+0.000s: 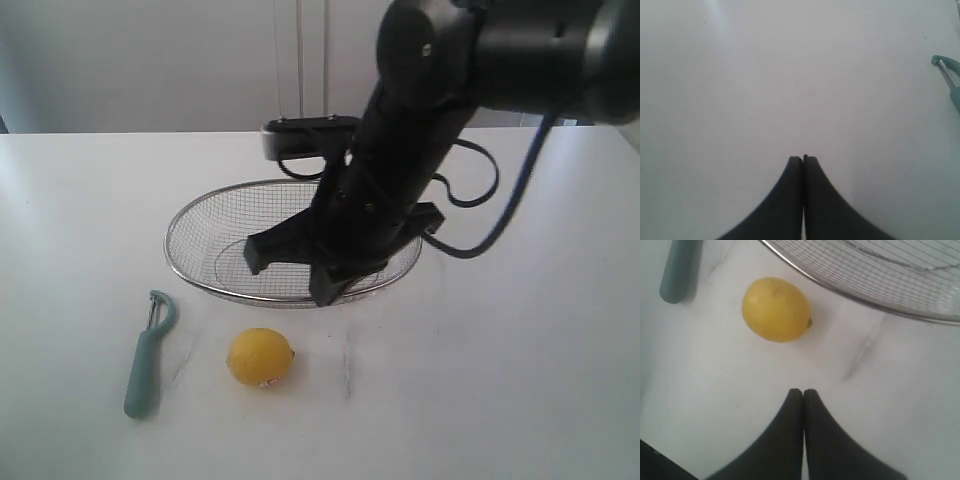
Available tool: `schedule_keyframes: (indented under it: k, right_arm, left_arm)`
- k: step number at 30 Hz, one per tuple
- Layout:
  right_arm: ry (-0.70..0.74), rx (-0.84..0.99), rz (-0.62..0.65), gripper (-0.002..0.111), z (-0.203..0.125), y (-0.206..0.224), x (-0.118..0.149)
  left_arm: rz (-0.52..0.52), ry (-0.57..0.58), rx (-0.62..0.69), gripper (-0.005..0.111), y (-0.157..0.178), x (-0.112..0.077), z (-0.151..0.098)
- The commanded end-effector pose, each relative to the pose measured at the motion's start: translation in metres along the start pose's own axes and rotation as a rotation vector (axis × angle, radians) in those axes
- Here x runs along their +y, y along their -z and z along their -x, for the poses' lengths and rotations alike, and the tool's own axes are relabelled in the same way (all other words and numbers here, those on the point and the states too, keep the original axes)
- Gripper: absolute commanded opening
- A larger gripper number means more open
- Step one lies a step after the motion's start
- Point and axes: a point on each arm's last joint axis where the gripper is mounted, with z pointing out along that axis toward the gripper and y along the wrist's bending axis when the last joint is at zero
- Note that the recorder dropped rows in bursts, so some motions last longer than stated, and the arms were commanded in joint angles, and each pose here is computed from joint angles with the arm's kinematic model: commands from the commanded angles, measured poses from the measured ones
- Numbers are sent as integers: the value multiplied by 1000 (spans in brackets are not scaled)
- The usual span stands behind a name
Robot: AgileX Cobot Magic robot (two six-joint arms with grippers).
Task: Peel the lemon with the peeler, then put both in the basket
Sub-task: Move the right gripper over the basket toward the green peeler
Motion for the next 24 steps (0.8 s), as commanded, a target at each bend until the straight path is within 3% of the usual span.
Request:
schedule_keyframes:
  k: [1, 24]
  right_arm:
    - [36, -18, 8, 0, 15, -13, 16]
    - [110, 16, 65, 0, 52, -66, 87]
  left_arm:
    - [3, 0, 18, 0, -1, 0, -4]
    - [3, 0, 18, 0, -1, 0, -4]
